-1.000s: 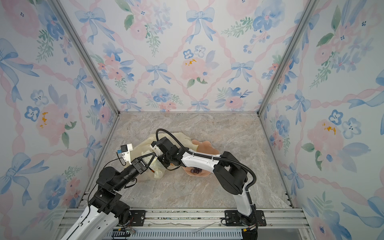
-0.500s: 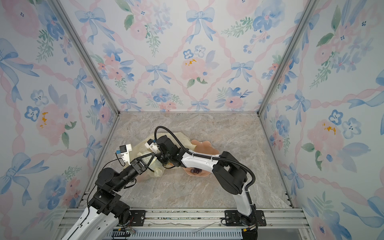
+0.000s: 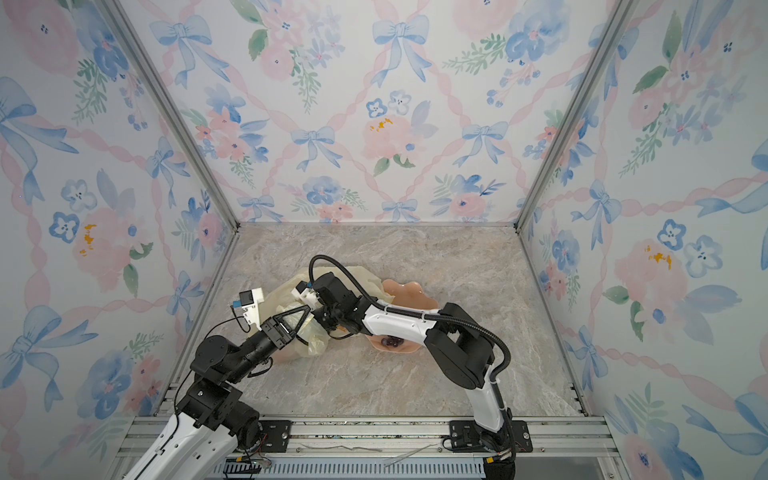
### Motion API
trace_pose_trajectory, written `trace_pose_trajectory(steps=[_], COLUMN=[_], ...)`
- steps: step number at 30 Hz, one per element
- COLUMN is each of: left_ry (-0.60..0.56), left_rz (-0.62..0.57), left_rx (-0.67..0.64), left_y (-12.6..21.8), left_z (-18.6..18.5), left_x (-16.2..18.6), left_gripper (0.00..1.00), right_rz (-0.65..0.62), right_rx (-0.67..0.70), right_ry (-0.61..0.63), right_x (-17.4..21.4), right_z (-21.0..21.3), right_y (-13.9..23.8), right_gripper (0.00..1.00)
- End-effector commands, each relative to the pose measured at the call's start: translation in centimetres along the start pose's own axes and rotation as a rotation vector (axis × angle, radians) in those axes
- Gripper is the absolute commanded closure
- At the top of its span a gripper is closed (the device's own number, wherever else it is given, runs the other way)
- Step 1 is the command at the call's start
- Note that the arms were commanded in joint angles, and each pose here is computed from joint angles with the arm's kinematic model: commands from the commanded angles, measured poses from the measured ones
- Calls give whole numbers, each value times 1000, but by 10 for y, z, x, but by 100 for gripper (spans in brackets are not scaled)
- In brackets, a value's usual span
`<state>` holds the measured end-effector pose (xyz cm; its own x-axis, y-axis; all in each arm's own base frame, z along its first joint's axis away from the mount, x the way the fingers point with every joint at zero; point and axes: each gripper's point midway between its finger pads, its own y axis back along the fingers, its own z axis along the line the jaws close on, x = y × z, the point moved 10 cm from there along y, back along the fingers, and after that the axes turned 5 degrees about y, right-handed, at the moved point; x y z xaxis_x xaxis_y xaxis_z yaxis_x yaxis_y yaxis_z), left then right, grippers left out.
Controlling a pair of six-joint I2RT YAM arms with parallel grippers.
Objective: Place the fruits into the plastic bag
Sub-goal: 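Open the right gripper inside the bag to release the fruit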
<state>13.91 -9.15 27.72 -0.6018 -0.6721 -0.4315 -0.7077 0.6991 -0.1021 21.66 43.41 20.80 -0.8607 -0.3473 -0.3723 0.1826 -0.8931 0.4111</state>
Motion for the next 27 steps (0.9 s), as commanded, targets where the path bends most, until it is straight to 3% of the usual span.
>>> trace_pose_trajectory(steps=[1,7,27], left_ry=[-3,-4,3], left_rz=[-2,-4,-9], left_rx=[26,33,30], left_y=[1,2,5], left_z=[-3,-4,-5], left_x=[-1,-1,0], left_gripper=[100,100,100], right_rz=[5,-22,-56], right_rx=[44,233,420], right_ry=[43,84,155], right_x=[2,-1,-6], right_z=[9,3,7], right_y=[7,28,75], right_gripper=[24,23,17])
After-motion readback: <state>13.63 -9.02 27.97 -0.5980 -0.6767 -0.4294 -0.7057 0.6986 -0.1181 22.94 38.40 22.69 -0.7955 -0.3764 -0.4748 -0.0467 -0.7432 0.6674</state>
